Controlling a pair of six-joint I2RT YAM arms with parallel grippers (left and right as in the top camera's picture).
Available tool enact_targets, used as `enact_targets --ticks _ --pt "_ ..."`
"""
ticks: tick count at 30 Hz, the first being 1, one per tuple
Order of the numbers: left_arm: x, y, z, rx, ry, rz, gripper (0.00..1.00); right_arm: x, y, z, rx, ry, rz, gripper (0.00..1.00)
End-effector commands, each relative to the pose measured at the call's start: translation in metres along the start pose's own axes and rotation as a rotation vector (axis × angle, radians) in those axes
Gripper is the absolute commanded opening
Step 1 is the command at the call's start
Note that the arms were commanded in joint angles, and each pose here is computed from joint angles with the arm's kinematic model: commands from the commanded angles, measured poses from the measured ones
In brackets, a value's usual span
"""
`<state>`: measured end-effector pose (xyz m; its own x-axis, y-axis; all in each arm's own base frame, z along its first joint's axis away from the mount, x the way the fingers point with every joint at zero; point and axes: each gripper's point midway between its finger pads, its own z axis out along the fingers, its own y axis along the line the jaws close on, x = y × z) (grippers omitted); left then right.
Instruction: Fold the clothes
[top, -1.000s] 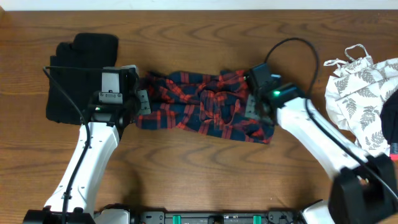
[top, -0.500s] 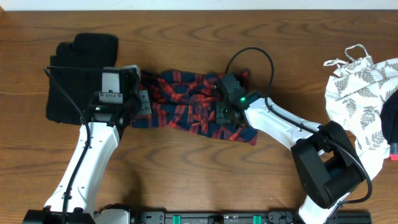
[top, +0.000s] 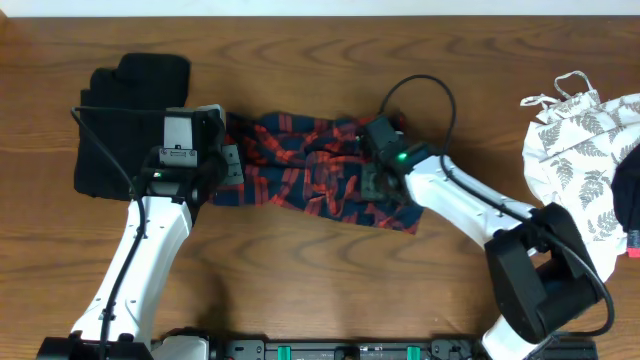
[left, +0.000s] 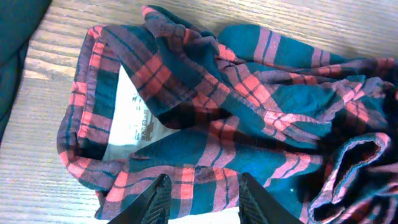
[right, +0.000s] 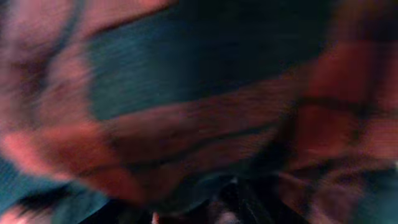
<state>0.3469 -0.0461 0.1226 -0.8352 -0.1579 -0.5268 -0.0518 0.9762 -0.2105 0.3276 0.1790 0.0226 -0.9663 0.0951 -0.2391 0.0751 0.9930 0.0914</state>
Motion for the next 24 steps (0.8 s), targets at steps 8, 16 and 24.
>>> enact_targets --ticks 8,16,24 --pt "-0.008 -0.004 -0.007 0.018 -0.021 -0.013 0.37 -0.019 -0.043 0.000 0.031 -0.005 0.045 0.41" --pt "-0.008 -0.004 -0.007 0.018 -0.021 -0.013 0.37 -0.014 -0.024 -0.001 -0.012 -0.004 -0.018 0.41" --pt "-0.007 -0.004 -0.007 0.016 -0.016 -0.013 0.36 -0.022 -0.014 -0.001 -0.078 -0.021 0.014 0.42"
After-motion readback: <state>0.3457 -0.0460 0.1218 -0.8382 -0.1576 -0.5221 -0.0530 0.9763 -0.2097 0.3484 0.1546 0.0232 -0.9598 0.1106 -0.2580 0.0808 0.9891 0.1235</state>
